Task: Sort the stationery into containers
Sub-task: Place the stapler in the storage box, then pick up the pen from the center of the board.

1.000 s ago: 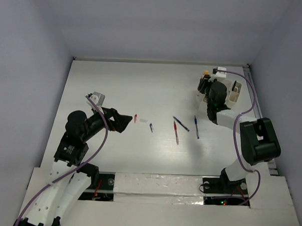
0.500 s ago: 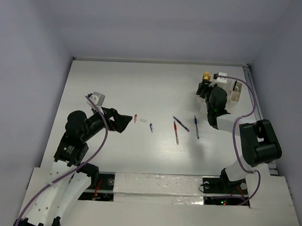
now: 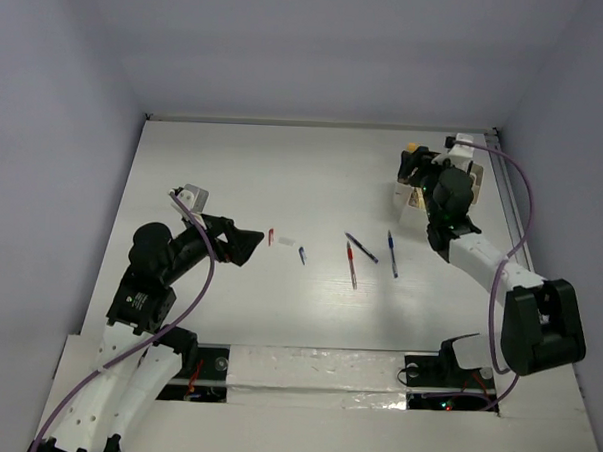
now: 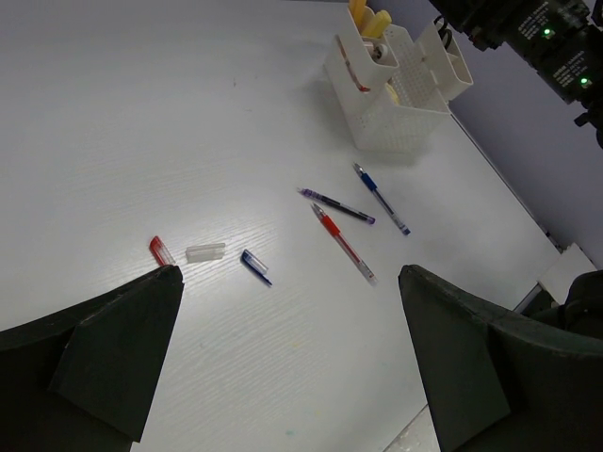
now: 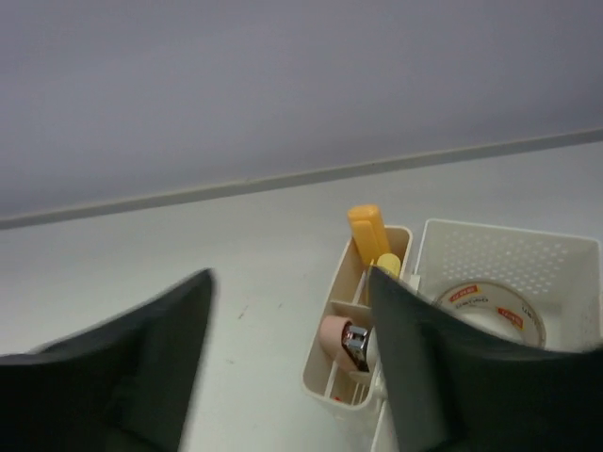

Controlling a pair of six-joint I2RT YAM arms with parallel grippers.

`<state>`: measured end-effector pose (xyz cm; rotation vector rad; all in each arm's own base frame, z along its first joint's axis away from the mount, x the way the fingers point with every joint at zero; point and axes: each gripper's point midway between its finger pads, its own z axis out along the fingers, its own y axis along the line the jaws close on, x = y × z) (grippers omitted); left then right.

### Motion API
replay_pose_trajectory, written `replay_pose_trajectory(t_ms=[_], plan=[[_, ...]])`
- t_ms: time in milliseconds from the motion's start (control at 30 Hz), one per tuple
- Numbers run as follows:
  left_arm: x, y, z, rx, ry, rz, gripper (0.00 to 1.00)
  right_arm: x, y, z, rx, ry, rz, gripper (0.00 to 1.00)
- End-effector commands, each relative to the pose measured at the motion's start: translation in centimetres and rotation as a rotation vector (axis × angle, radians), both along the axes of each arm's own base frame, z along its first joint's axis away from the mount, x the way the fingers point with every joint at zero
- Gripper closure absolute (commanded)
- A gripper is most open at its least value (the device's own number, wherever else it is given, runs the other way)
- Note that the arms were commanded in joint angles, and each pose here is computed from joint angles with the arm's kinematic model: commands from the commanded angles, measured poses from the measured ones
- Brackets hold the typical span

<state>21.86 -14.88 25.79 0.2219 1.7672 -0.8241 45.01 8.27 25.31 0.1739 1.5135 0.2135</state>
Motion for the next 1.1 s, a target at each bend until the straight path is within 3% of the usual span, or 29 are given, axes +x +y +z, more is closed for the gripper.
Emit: replay_pose_trajectory(t_ms=[0, 67, 100, 133, 200, 300, 367, 433, 467, 500, 700, 867, 1067], plan=[[0.0, -0.3, 1.1, -0.007, -0.058, -0.018, 0.01, -2.3, 1.6, 1.3, 0.092, 0.080, 0.104, 0.42], [0.0, -0.2, 1.1, -0.007, -0.060, -0.018, 0.01, -4.0, 2.3, -0.4, 0.136, 0.171, 0.149, 0.77], [0.0, -0.2, 1.2, -0.007, -0.060, -0.016, 0.01, -5.3, 2.4, -2.6, 0.133, 0.271, 0.161, 0.88], [0.0, -0.2, 1.1, -0.007, -0.060, -0.018, 0.01, -6.4, 2.3, -2.7, 0.148, 0.290, 0.162, 0.95], [0.0, -0.3, 1.1, -0.008, -0.060, -0.019, 0.01, -9.0, 2.2, -6.8, 0.147, 0.443, 0.166, 0.97], [0.0, -0.3, 1.1, -0.009, -0.059, -0.019, 0.01, -12.7, 1.2, -11.1, 0.143, 0.581, 0.140, 0.89], [0.0, -0.2, 1.2, -0.008, -0.063, -0.015, 0.01, -14.0, 0.9, -12.3, 0.138, 0.627, 0.135, 0.68], [0.0, -0.2, 1.3, -0.010, -0.061, -0.011, 0.01, -15.1, 0.5, -14.2, 0.123, 0.703, 0.115, 0.53], [0.0, -0.1, 1.2, -0.010, -0.061, -0.010, 0.01, -15.3, 0.4, -14.9, 0.127, 0.733, 0.105, 0.41], [0.0, -0.1, 1.3, -0.009, -0.063, -0.010, 0.01, -15.0, 0.7, -14.7, 0.121, 0.730, 0.122, 0.21], [-0.4, -0.2, 1.5, -0.013, -0.077, -0.017, 0.01, -13.8, 1.8, -17.6, 0.124, 0.850, 0.142, 0.18], [-1.0, -0.5, 2.0, -0.019, -0.093, -0.033, 0.01, -13.4, 0.9, -20.6, 0.147, 0.908, 0.044, 0.33], [-2.1, -0.9, 2.8, -0.030, -0.126, -0.051, 0.01, -13.5, 0.3, -23.2, 0.131, 0.993, -0.013, 0.42]])
